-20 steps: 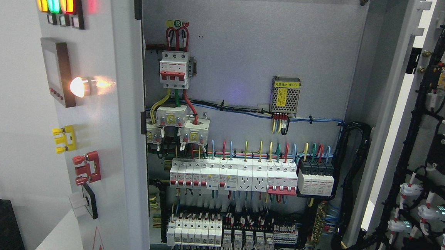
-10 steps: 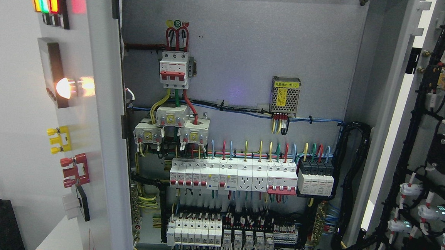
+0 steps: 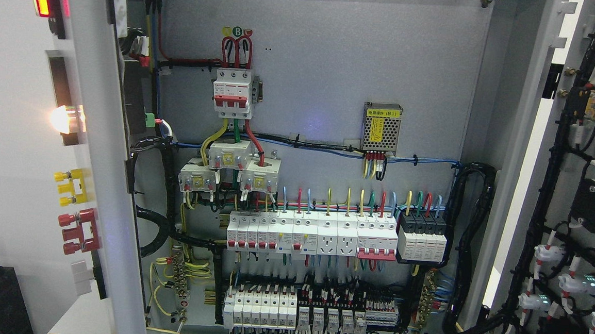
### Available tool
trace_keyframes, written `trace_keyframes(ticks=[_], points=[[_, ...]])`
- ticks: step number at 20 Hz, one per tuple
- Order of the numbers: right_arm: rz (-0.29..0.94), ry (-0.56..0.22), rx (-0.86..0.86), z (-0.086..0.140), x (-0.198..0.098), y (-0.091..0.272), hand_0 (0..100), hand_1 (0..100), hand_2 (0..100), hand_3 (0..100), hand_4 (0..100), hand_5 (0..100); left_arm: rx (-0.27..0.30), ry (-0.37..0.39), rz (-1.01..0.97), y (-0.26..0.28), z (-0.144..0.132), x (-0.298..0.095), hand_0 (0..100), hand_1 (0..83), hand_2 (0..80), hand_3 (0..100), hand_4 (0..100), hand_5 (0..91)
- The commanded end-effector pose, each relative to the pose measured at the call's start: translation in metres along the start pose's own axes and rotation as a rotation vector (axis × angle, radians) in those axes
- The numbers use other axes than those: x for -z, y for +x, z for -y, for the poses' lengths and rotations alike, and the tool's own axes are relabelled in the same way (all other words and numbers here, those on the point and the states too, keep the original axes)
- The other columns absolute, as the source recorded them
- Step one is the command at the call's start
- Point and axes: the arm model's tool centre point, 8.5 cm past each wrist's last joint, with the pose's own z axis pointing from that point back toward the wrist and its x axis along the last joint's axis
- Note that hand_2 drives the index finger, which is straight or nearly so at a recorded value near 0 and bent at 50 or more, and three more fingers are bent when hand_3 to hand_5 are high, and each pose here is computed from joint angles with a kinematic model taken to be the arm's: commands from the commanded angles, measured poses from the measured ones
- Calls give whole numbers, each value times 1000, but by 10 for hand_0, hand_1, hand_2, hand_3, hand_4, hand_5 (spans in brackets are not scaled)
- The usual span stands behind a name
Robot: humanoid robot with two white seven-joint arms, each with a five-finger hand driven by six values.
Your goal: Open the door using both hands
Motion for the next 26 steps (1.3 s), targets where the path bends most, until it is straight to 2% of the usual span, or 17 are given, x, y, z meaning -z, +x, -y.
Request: trace_keyframes(ticks=[1,5,16,26], points=[[4,30,9,-13,12,-3,0,0,0,0,0,0,-2,0,-6,-3,0,0,0,0,0,0,43,0],[15,21,7,-14,20,0,0,0,0,0,0,0,-2,0,-6,-3,0,0,0,0,0,0,43,0],[-14,72,-17,-31,31,-8,0,0,0,0,0,0,-1,2,-4,-3,-1,0,0,0,0,0,42,0],[-31,87,-35,-37,38,-11,0,0,0,0,0,0,-2,0,-6,-3,0,0,0,0,0,0,42,0]])
